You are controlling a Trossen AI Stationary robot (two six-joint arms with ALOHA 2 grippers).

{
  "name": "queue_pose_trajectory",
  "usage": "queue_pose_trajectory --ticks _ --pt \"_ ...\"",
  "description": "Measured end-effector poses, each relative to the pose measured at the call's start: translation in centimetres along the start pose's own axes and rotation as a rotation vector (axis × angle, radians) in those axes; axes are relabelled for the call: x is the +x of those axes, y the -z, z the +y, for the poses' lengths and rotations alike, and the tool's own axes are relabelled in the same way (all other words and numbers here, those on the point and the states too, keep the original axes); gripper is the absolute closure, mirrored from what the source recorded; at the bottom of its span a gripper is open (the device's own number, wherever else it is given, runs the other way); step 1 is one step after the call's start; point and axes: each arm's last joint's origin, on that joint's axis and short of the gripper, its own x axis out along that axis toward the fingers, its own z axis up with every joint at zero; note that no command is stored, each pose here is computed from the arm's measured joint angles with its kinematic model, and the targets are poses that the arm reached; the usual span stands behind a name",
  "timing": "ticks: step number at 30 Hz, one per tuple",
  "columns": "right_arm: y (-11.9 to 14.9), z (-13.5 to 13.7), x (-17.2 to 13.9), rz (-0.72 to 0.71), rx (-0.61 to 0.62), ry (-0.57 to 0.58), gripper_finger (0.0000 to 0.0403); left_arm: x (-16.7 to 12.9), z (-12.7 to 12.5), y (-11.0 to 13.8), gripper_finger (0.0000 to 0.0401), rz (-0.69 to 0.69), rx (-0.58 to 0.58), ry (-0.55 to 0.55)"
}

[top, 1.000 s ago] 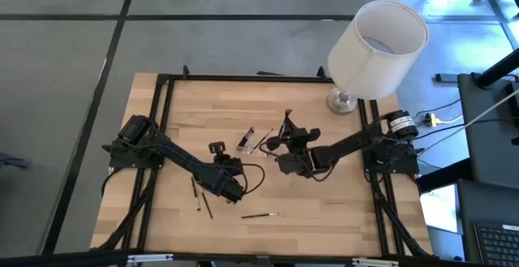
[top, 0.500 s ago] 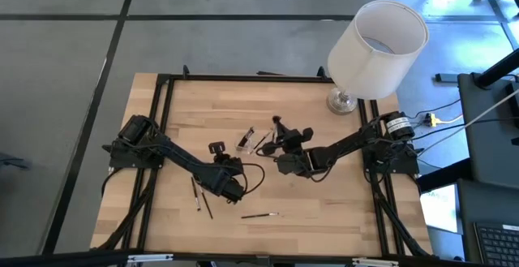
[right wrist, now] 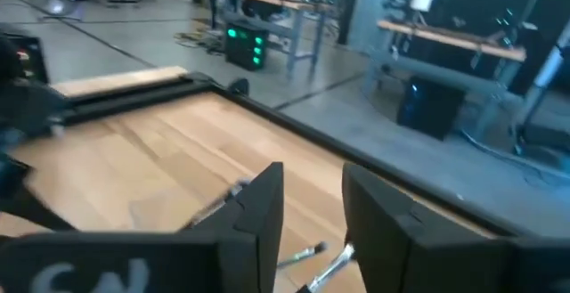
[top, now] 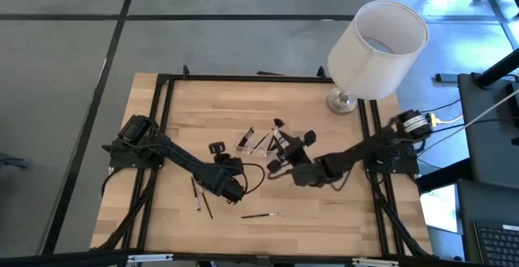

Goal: Put items in baskets/containers
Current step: Put the liner brush into the transparent organizer

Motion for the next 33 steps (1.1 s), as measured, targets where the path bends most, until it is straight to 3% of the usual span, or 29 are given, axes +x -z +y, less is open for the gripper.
queue_pose_trajectory --ticks 4,7,12,18,24,29,33 --pt "-2.9 -1.6 -0.7 -0.013 -0.004 -0.048 0.0285 0.1 -0.1 -0.4 0.0351 -0.019 -0.026 0.017" --pt "-4.6 -3.3 0.6 0.031 0.057 -0.167 0.0285 0.3 -0.2 -0.7 0.0352 -0.034 -0.030 0.036" --pt "-6.3 -6.0 5.7 0.352 0.160 -0.441 0.0285 0.5 -0.3 -1.3 0.0352 -0.055 -0.025 0.066" --pt "-7.4 -8.0 11.2 0.539 0.117 -0.423 0.0285 1.0 0.0 -1.7 0.0354 -0.053 -0.029 0.072" --pt "-6.5 -7.8 15.4 0.735 0.040 -0.471 0.0285 1.3 0.3 -1.9 0.0351 -0.042 -0.036 0.069" --pt "-4.5 -7.8 17.0 0.946 -0.050 -0.403 0.0285 1.1 0.2 -1.6 0.0346 -0.022 -0.020 0.088" --pt "-3.8 -7.9 16.6 1.087 -0.041 -0.455 0.0285 0.9 0.0 -1.4 0.0345 -0.023 -0.008 0.090"
